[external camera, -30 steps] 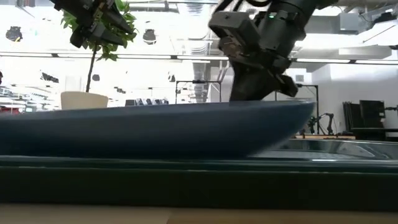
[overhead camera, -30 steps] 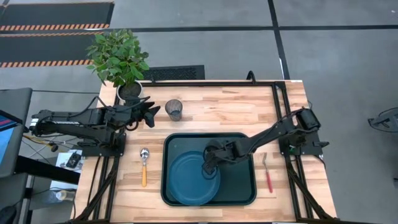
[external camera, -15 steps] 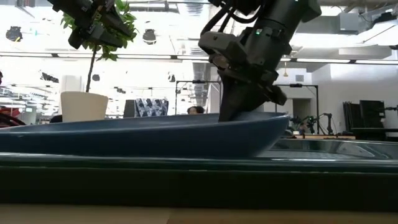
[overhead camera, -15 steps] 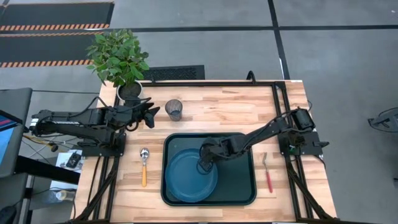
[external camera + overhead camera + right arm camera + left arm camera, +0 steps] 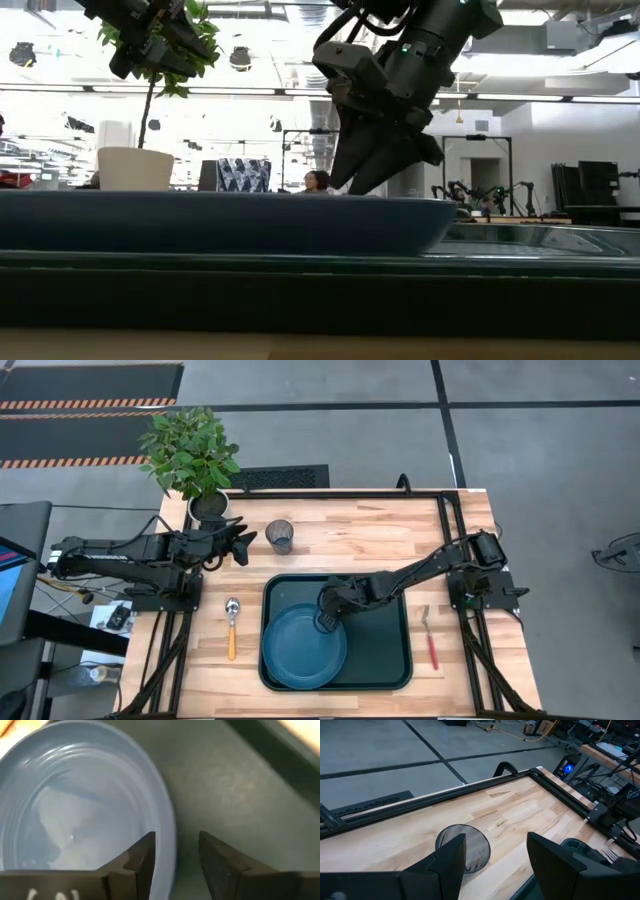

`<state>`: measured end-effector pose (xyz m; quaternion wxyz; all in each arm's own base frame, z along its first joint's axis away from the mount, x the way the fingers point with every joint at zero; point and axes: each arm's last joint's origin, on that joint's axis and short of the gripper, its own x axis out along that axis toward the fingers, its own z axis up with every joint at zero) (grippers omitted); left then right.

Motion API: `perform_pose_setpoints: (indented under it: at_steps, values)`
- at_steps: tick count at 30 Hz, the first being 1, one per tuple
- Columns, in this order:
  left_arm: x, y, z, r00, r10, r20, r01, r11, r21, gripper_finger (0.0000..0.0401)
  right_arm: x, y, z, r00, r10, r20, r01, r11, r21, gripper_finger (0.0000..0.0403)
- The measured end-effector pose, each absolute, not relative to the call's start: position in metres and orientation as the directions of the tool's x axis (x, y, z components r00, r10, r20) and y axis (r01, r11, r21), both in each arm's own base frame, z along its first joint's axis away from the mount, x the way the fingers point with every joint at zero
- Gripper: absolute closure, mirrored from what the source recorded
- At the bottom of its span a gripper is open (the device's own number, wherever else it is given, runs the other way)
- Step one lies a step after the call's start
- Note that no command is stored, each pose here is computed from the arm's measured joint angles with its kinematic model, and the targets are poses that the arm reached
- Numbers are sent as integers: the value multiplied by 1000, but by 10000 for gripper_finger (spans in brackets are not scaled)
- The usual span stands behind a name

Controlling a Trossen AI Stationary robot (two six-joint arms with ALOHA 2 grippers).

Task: Pick and place plate/cup/fork/spoon on tray
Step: Put the blue glass on the black serving tray to the top left of the blue plate

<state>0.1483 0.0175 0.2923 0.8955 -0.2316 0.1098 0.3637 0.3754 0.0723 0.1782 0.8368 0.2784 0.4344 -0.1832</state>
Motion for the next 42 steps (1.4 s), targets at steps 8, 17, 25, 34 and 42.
perform_pose_setpoints:
  at_steps: [8, 17, 25, 34, 42]
  values:
    - [148, 18, 292, 710, 601, -368, -704, 628, -332, 205, 396, 28, 227, 638, -131, -759, 534, 786, 313, 220]
    - [147, 18, 290, 688, 617, -383, -724, 619, -305, 205, 421, -65, 265, 693, -309, -652, 617, 723, 313, 234]
    - [147, 18, 289, 682, 624, -382, -730, 614, -300, 205, 437, -110, 252, 655, -362, -663, 674, 677, 296, 234]
    - [146, 18, 289, 670, 634, -386, -741, 605, -293, 205, 461, -116, 236, 654, -352, -670, 648, 718, 255, 213]
    - [146, 19, 289, 669, 636, -385, -742, 603, -294, 205, 463, -119, 234, 637, -373, -674, 664, 710, 234, 187]
